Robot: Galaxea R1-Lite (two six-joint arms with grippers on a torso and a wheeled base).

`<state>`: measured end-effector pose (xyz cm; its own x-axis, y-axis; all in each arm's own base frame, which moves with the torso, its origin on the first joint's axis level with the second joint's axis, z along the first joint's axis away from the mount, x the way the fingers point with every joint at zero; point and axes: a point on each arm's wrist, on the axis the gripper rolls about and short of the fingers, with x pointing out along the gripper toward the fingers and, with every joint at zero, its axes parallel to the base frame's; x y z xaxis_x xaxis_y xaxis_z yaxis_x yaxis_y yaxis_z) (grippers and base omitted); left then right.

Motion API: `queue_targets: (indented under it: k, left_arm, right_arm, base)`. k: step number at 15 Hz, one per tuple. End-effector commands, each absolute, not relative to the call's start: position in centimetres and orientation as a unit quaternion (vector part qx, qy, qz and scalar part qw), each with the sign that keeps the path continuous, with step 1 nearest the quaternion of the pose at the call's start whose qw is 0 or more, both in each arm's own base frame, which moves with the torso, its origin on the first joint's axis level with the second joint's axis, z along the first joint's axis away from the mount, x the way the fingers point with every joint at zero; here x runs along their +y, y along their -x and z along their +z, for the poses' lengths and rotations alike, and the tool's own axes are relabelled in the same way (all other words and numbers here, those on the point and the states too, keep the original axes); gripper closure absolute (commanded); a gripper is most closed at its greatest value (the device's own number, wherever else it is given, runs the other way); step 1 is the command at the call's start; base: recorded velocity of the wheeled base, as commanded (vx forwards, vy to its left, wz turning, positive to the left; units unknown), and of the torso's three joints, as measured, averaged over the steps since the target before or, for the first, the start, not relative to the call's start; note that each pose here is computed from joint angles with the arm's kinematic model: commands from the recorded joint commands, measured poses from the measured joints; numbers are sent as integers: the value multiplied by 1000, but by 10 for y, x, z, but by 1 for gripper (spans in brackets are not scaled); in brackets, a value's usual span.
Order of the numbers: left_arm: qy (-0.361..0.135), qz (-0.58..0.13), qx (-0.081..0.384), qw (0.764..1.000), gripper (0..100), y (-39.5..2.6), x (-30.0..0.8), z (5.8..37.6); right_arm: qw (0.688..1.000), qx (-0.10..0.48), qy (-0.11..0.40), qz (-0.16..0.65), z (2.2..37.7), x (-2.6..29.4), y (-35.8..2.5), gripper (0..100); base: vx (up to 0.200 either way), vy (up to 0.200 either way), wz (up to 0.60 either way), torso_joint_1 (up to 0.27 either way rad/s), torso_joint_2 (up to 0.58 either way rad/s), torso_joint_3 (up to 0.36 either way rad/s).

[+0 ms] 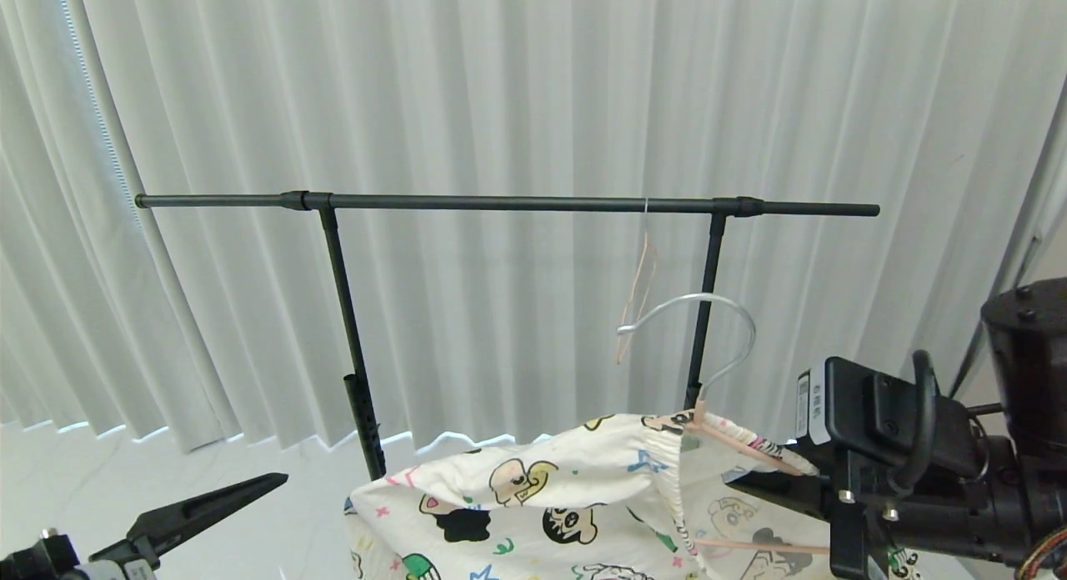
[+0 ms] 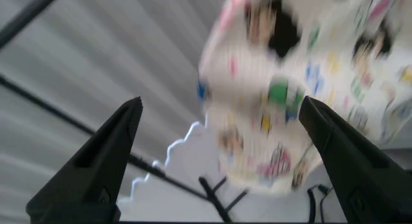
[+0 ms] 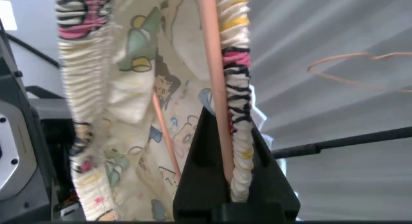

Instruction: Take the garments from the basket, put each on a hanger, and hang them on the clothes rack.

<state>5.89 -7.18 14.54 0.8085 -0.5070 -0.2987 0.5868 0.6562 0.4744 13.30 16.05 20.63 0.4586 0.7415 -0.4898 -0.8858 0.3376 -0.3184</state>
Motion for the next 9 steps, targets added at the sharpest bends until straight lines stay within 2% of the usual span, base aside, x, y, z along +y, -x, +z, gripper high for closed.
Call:
queue_targets:
  k: [1, 3, 5, 9]
  left_arm:
    - [-286, -276, 83, 914, 0, -50, -50, 124]
    - [-283, -279, 98, 912, 0, -49, -49, 117]
    - [-226, -306, 121, 917, 0, -51, -54, 119]
    - [-212, -293, 149, 920, 0, -56, -51, 114]
  right_arm:
    - [810, 105, 281, 503, 221, 159, -132, 100]
    - [796, 92, 293, 521, 224, 159, -132, 100]
    - [786, 73, 301, 536, 228, 160, -130, 100]
    - [779, 53, 299, 549, 235, 163, -126, 100]
  base:
    - [0, 0, 0, 0, 0, 0]
    - [0, 0, 0, 0, 0, 0]
    - [0, 0, 0, 0, 0, 0]
    - [0, 0, 0, 0, 0, 0]
